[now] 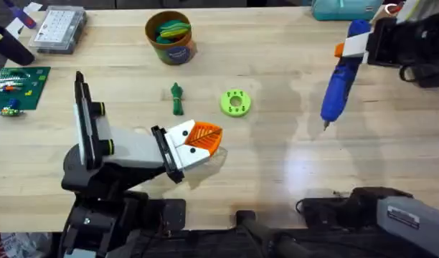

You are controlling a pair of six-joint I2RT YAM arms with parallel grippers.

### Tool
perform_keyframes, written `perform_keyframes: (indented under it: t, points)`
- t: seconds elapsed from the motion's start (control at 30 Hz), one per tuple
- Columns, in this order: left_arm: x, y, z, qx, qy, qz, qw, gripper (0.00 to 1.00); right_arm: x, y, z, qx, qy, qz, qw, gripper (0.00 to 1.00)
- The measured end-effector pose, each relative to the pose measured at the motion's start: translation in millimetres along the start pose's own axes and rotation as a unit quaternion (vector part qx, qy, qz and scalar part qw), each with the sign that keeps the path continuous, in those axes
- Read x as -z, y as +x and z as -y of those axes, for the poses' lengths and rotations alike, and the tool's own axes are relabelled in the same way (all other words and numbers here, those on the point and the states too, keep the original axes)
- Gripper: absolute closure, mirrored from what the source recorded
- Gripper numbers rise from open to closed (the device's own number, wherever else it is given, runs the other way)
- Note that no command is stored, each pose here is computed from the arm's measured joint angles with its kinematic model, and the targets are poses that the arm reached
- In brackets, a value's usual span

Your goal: Pick up the gripper from the table and insert it into the empty holder that is missing its gripper. Then pick up a screw, insert it into the mounting hole, and use the screwdriver to tighten it. Finally, clean up the table by picking up the vegetable and placing it into the bucket.

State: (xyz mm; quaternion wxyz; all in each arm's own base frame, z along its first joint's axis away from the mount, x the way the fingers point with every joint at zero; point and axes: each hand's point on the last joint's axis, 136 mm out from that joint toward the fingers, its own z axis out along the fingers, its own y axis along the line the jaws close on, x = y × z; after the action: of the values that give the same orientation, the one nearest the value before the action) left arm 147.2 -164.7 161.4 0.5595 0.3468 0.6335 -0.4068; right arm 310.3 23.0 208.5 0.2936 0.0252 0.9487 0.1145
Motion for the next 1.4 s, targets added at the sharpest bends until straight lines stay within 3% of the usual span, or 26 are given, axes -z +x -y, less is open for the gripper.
perform_keyframes:
  t: [0.17,0.37,0.57,0.73,1.1,1.4]
  points:
    - [0.0,0.0,0.0,0.000,0.000,0.000,1.000,0.985,7.2,-1.6,-9.2,0.020,-0.022,0.011,0.999,0.968]
    - [0.0,0.0,0.0,0.000,0.000,0.000,1.000,0.985,53.2,-16.9,-25.9,0.074,-0.037,0.089,0.993,0.967]
    - [0.0,0.0,0.0,0.000,0.000,0.000,1.000,0.985,117.9,-45.7,-52.3,0.121,-0.062,0.210,0.968,0.966]
    - [0.0,0.0,0.0,0.000,0.000,0.000,1.000,0.985,148.6,-64.3,-79.6,0.144,-0.120,0.266,0.946,0.968]
    - [0.0,0.0,0.0,0.000,0.000,0.000,1.000,0.985,170.8,-103.2,-143.7,0.211,-0.264,0.317,0.886,0.968]
    - [0.0,0.0,0.0,0.000,0.000,0.000,1.000,0.985,174.6,-104.1,-213.6,0.265,-0.365,0.292,0.843,0.968]
